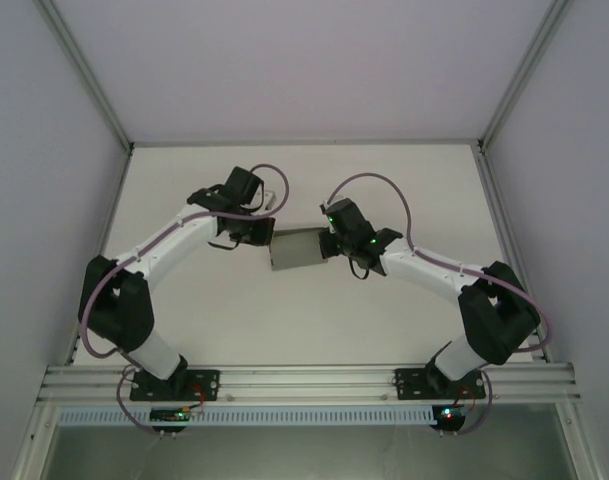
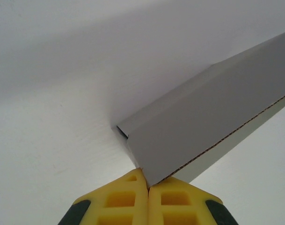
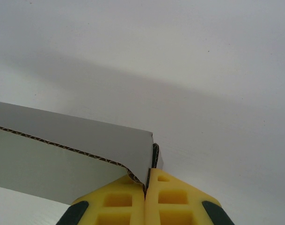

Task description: Assemble paper box

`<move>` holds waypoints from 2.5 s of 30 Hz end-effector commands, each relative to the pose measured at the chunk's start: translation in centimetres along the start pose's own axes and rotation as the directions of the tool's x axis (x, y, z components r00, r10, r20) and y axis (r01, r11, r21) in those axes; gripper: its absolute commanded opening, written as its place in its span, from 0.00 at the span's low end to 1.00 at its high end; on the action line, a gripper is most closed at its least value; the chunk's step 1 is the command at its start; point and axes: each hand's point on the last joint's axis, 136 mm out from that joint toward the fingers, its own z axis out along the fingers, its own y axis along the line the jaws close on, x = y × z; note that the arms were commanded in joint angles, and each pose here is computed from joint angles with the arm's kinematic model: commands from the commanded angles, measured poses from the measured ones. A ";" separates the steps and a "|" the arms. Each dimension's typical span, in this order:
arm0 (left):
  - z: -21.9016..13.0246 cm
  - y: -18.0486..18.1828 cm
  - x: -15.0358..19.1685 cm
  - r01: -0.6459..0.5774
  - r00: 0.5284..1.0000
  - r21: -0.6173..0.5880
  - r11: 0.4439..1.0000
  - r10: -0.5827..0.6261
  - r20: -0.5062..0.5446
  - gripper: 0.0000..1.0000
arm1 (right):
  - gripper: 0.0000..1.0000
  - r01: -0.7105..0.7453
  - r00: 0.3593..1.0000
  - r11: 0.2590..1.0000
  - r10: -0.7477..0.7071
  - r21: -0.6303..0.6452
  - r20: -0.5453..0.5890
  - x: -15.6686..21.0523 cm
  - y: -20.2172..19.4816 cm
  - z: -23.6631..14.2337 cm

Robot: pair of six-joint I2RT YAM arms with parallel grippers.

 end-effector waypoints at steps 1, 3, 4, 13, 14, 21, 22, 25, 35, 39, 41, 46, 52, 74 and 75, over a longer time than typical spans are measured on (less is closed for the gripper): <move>-0.6 -1.9 1.2 0.156 0.982 0.137 0.978 -0.138 -0.132 0.00 | 0.00 0.035 0.968 0.999 -0.031 0.012 -0.247 7.0 -0.1 0.6; -1.0 -1.6 1.0 0.204 0.971 0.123 0.971 -0.184 -0.152 0.00 | 0.00 0.043 0.968 0.999 -0.037 0.017 -0.247 7.2 0.0 0.6; -1.1 -2.0 0.9 0.204 0.971 0.151 0.967 -0.180 -0.157 0.00 | 0.00 0.046 0.969 0.999 -0.040 0.019 -0.244 7.1 0.0 0.6; -0.1 -1.1 1.4 0.240 0.961 0.106 0.965 -0.221 -0.165 0.00 | 0.00 0.048 0.973 0.999 -0.044 0.013 -0.228 7.6 0.1 0.6; 0.4 -0.9 1.7 0.233 0.963 0.090 0.968 -0.217 -0.158 0.00 | 0.00 0.045 0.974 0.999 -0.042 0.009 -0.223 7.6 0.1 0.6; 3.2 -0.2 4.0 0.176 0.982 0.023 0.984 -0.174 -0.079 0.00 | 0.00 0.043 0.979 0.999 -0.041 0.008 -0.198 8.3 0.0 1.1; 3.5 -0.1 4.5 0.180 0.981 0.021 0.983 -0.178 -0.079 0.00 | 0.00 0.039 0.979 0.999 -0.037 0.007 -0.201 8.5 0.0 1.1; 4.1 0.1 5.9 0.198 0.976 0.016 0.980 -0.196 -0.092 0.00 | 0.00 0.020 0.975 1.000 -0.016 0.015 -0.221 9.2 -0.2 1.1; 5.0 0.4 7.0 0.188 0.979 -0.018 0.982 -0.189 -0.081 0.00 | 0.06 -0.020 0.983 0.998 0.010 -0.052 -0.181 7.3 0.3 -0.1; 4.6 0.0 6.7 0.177 0.982 -0.007 0.984 -0.177 -0.068 0.00 | 0.24 -0.086 0.990 0.984 0.067 -0.154 -0.123 3.9 0.7 -1.6; 4.6 -0.1 6.5 0.183 0.981 0.000 0.983 -0.182 -0.066 0.00 | 0.38 -0.115 0.991 0.964 0.094 -0.241 -0.097 2.1 1.3 -2.4; 4.7 -0.1 6.3 0.182 0.982 -0.002 0.983 -0.182 -0.054 0.00 | 0.66 -0.196 0.981 0.910 0.182 -0.365 -0.073 -1.2 1.6 -3.8; 4.3 -0.3 6.0 0.181 0.982 -0.001 0.984 -0.181 -0.049 0.00 | 0.76 -0.242 0.969 0.862 0.242 -0.446 -0.057 -3.4 1.2 -4.9; -0.1 -3.4 2.0 0.082 0.995 0.157 0.984 -0.090 0.043 0.44 | 0.36 -0.496 0.856 0.833 0.421 -0.246 -0.300 4.9 -2.9 1.7; -0.8 -3.6 1.7 0.081 0.994 0.178 0.981 -0.092 0.054 0.52 | 0.35 -0.503 0.851 0.829 0.427 -0.242 -0.306 5.1 -2.9 1.7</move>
